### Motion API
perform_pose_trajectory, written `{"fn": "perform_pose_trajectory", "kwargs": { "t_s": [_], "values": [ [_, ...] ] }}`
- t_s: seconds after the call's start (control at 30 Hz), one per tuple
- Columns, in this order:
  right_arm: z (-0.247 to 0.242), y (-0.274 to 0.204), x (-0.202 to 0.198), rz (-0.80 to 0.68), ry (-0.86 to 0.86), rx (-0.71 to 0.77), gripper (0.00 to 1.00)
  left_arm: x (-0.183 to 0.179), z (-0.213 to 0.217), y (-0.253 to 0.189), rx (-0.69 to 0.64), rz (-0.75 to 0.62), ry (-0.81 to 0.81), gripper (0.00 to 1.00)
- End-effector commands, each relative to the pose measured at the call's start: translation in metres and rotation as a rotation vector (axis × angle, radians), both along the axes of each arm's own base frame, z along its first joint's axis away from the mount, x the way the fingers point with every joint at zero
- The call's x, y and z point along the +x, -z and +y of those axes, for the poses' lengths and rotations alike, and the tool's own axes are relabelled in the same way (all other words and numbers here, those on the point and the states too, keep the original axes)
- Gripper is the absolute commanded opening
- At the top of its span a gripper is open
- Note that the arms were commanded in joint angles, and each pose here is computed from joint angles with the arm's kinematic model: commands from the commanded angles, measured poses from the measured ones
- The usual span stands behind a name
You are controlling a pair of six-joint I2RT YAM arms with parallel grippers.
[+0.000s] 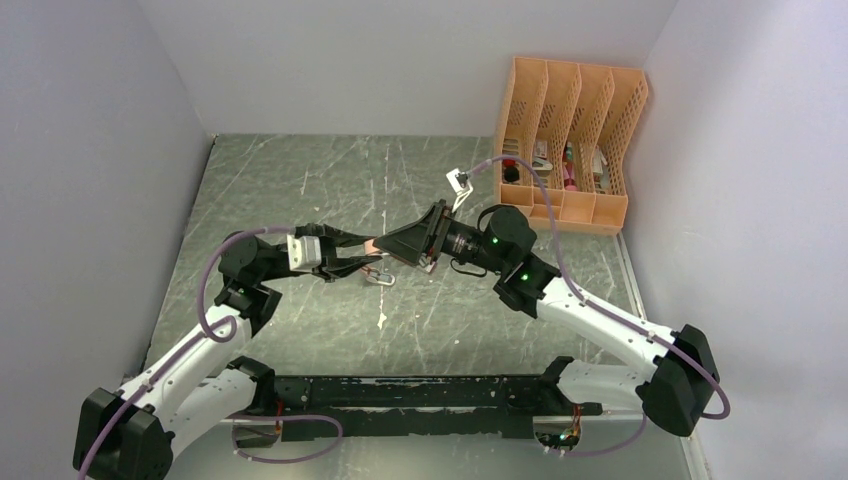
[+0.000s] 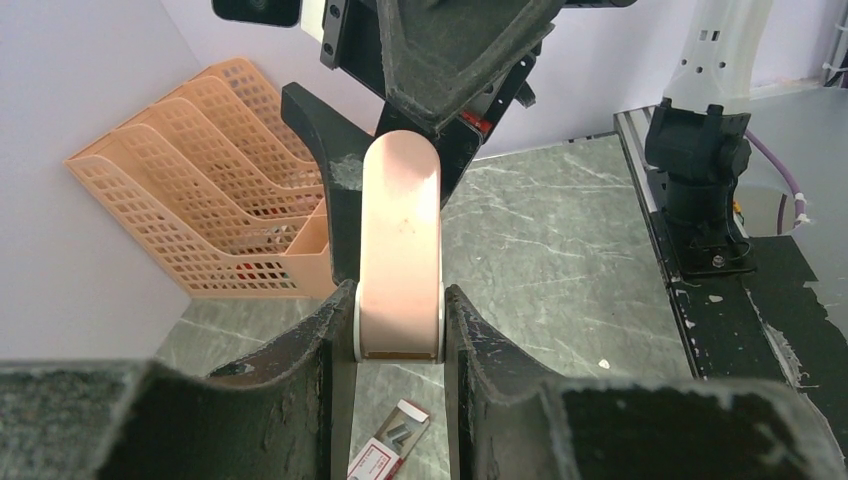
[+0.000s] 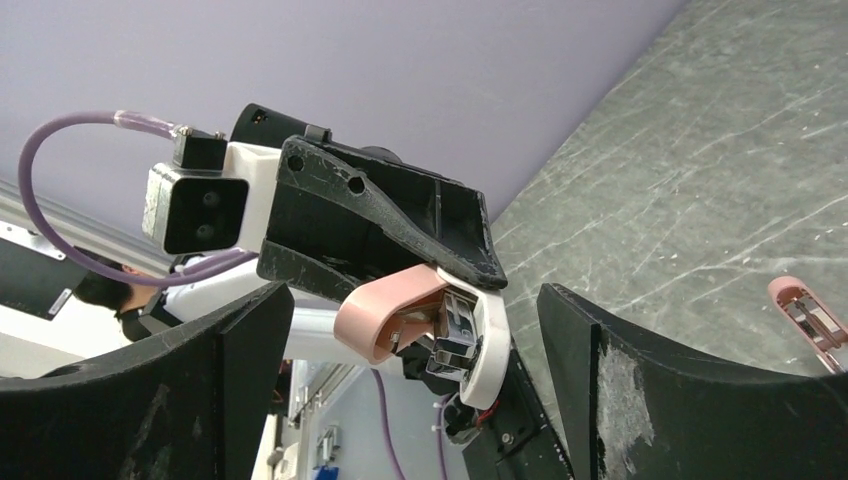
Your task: Load the staples into the stapler
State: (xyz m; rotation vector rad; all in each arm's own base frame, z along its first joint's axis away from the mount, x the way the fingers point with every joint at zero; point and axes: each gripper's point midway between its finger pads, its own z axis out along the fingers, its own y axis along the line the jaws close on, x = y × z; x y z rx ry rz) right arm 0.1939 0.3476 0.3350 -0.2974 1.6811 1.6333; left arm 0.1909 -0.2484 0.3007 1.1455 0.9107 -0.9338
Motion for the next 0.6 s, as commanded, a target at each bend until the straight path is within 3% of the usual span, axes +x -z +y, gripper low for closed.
{"fn": "perform_pose_trajectory", "kwargs": {
  "t_s": [0.0,0.03,0.07,0.1,0.13,0.4,0.43,0.47,0.5,0.57],
  "values": [
    [0.001,-0.013,-0.002,-0.026,-0.009,0.018,0.97,-0.005,-0.001,-0.019,-0.016,-0.085,0.019,0.07],
    [0.001,-0.013,-0.002,-0.026,-0.010,0.016,0.97,-0.005,0.000,-0.019,-0.016,-0.084,0.017,0.07],
    [0.002,-0.011,-0.001,-0.024,-0.012,0.011,0.85,-0.005,0.000,-0.019,-0.016,-0.085,0.016,0.07],
    [0.003,-0.010,-0.003,-0.024,-0.025,0.008,0.23,-0.005,0.000,-0.019,-0.016,-0.085,0.017,0.07],
    [0.005,-0.007,-0.004,-0.020,-0.038,-0.006,0.00,-0.005,0.000,-0.019,-0.015,-0.083,0.016,0.07],
    [0.002,-0.006,0.000,-0.029,0.001,-0.019,0.00,-0.006,0.001,-0.018,-0.015,-0.083,0.010,0.07],
    [0.002,-0.006,-0.001,-0.028,-0.003,-0.016,0.05,-0.006,0.000,-0.017,-0.014,-0.081,0.011,0.07],
    [0.002,-0.007,-0.002,-0.037,-0.004,-0.012,0.62,-0.006,0.001,-0.017,-0.015,-0.081,0.011,0.07],
    [-0.001,-0.011,-0.001,-0.056,0.013,-0.003,0.94,-0.006,0.001,-0.017,-0.016,-0.081,0.012,0.07],
    [-0.005,-0.019,0.000,-0.090,0.035,0.009,1.00,-0.006,0.001,-0.018,-0.016,-0.082,0.013,0.07]
  ]
}}
